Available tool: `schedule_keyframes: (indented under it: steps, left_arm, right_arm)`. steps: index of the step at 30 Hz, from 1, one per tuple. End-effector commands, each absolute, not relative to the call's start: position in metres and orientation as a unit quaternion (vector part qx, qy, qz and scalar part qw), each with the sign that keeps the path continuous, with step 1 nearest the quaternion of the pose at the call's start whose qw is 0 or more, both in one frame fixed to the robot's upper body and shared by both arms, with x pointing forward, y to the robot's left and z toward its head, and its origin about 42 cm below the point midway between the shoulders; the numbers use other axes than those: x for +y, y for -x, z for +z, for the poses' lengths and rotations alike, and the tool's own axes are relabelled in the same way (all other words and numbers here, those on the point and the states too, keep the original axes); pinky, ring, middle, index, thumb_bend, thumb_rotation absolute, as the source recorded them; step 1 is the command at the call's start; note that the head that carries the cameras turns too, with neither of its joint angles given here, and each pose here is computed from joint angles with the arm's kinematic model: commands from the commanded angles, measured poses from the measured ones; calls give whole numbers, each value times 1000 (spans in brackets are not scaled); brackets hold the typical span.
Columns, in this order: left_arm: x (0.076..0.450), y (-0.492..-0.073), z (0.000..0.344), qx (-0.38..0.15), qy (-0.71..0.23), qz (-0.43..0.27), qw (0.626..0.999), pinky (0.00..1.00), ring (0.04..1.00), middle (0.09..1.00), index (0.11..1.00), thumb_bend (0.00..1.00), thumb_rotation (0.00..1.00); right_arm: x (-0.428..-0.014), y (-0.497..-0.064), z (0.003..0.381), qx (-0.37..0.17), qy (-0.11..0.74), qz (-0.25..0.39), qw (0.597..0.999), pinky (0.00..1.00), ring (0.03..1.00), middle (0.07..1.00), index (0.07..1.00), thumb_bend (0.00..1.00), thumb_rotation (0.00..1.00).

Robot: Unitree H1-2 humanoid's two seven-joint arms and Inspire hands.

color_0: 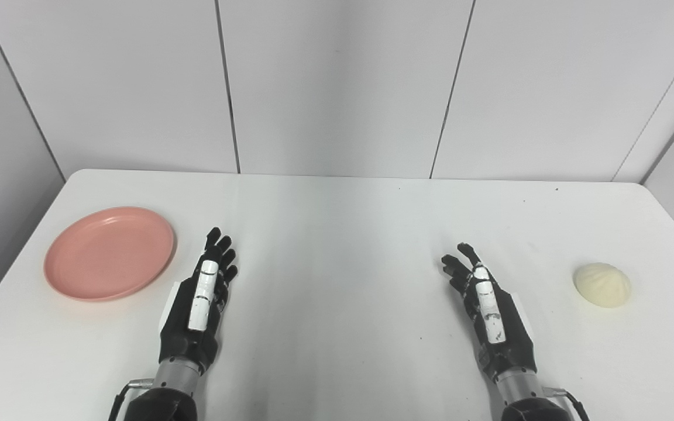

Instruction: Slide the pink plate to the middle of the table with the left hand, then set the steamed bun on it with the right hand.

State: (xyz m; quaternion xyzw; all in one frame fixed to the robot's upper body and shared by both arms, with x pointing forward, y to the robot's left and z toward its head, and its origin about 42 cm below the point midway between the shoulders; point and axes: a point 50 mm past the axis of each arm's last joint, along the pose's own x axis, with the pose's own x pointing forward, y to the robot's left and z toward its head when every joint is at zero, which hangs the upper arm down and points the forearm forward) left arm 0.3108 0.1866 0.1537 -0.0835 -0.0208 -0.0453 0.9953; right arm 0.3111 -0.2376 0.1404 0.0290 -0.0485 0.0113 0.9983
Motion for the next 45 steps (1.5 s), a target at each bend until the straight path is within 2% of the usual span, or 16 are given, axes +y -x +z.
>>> schedule_keyframes:
  steps: [1, 45]
  left_arm:
    - [183, -318, 175, -62, 88, -54, 993, 1000, 1000, 1000, 1000, 708, 900]
    - [184, -319, 175, -61, 86, -54, 993, 1000, 989, 1000, 1000, 701, 902]
  right_arm:
    - [-234, -318, 158, -76, -30, 23, 996, 946, 874, 821, 897, 803, 940]
    - [-234, -319, 159, -73, -24, 27, 997, 935, 870, 800, 882, 786, 939]
